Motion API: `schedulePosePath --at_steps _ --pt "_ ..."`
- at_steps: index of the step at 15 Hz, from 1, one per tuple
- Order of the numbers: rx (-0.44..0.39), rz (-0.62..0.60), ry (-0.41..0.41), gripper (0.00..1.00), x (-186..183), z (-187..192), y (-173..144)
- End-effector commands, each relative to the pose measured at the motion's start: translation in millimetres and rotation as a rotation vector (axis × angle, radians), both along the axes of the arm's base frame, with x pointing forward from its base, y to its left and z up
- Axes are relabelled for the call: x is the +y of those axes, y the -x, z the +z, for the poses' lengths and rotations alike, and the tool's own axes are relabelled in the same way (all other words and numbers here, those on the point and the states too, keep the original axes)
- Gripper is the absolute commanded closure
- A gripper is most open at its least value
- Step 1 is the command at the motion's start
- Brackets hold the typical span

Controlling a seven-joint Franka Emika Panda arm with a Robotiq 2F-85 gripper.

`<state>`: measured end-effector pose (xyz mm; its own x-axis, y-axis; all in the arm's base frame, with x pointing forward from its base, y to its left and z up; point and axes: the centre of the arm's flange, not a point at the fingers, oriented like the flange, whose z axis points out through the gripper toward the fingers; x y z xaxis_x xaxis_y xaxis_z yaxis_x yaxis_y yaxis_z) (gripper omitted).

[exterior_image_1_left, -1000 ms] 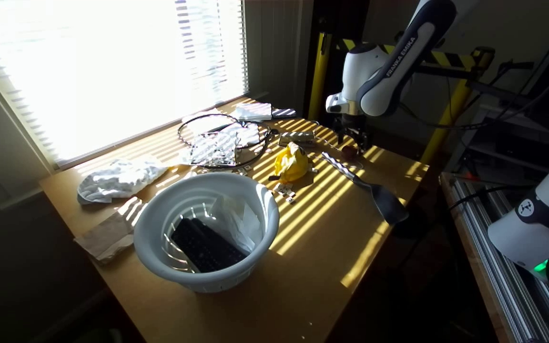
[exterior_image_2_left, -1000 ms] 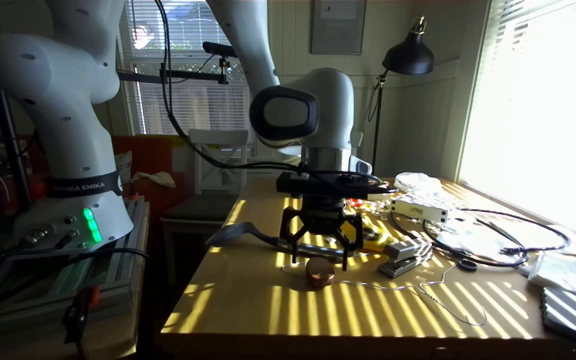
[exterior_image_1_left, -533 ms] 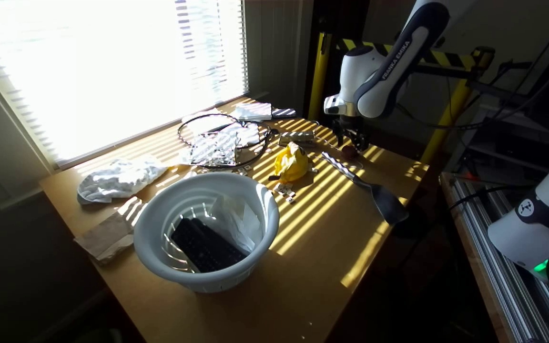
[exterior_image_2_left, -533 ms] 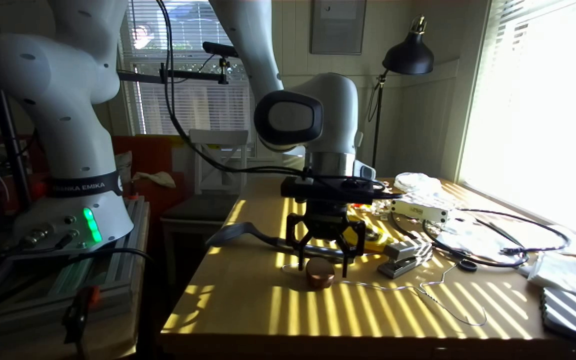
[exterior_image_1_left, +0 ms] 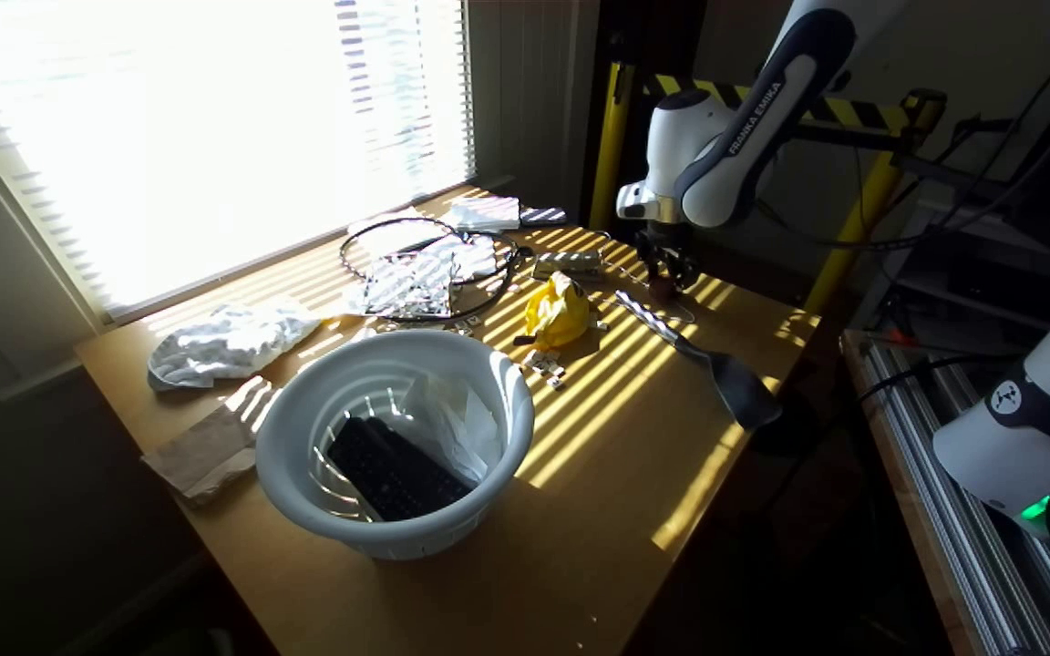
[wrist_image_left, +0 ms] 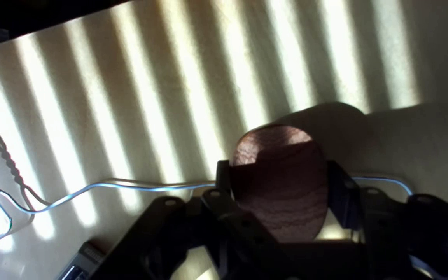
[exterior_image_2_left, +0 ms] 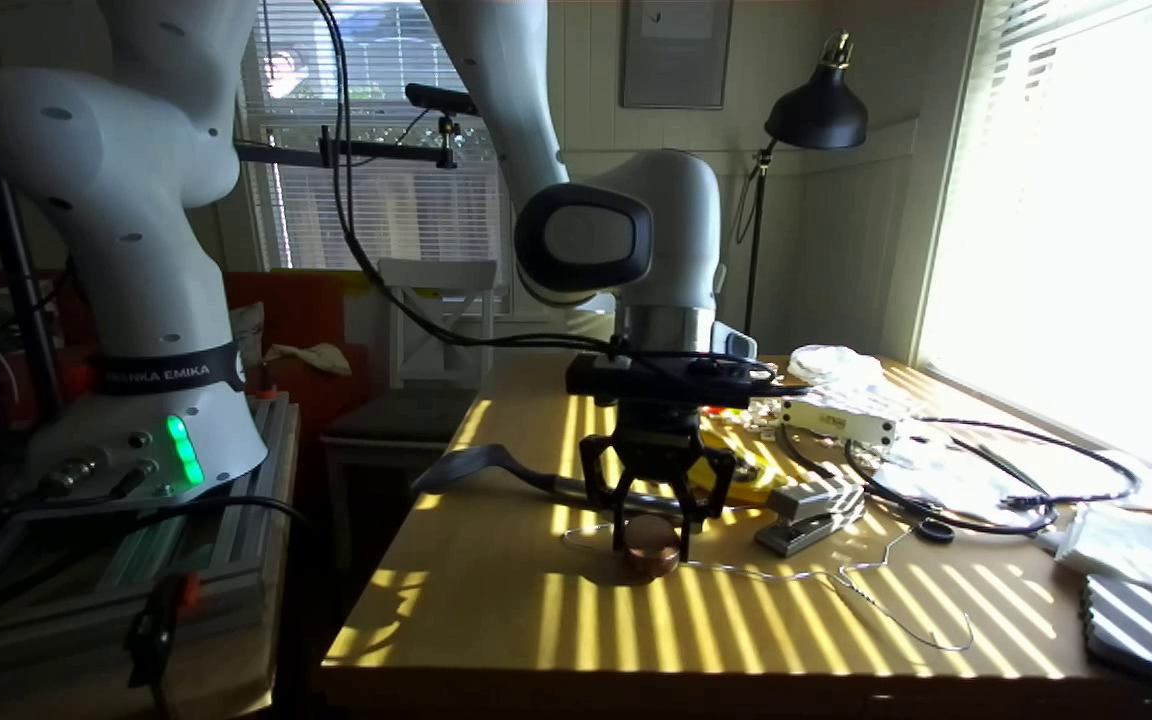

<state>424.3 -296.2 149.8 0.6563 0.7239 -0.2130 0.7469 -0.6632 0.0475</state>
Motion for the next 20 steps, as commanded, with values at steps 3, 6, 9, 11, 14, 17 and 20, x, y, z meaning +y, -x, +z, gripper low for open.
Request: schedulePosePath --at_steps 3,6,9,11,14,17,20 --pt "-0.078 0.167 0.131 0.65 44 65 -6" --pt "-0.114 0.349 0.195 0.65 82 108 -38" --pt "-0.258 0.376 0.168 0.65 125 154 -73" --pt "-0.341 0.272 0.107 0.65 144 182 -82" --pt "-0.453 0.173 0.018 0.65 164 222 -73" --pt "-0.455 0.181 0.019 0.4 168 213 -87" --pt "-0.472 0.162 0.006 0.4 169 221 -76"
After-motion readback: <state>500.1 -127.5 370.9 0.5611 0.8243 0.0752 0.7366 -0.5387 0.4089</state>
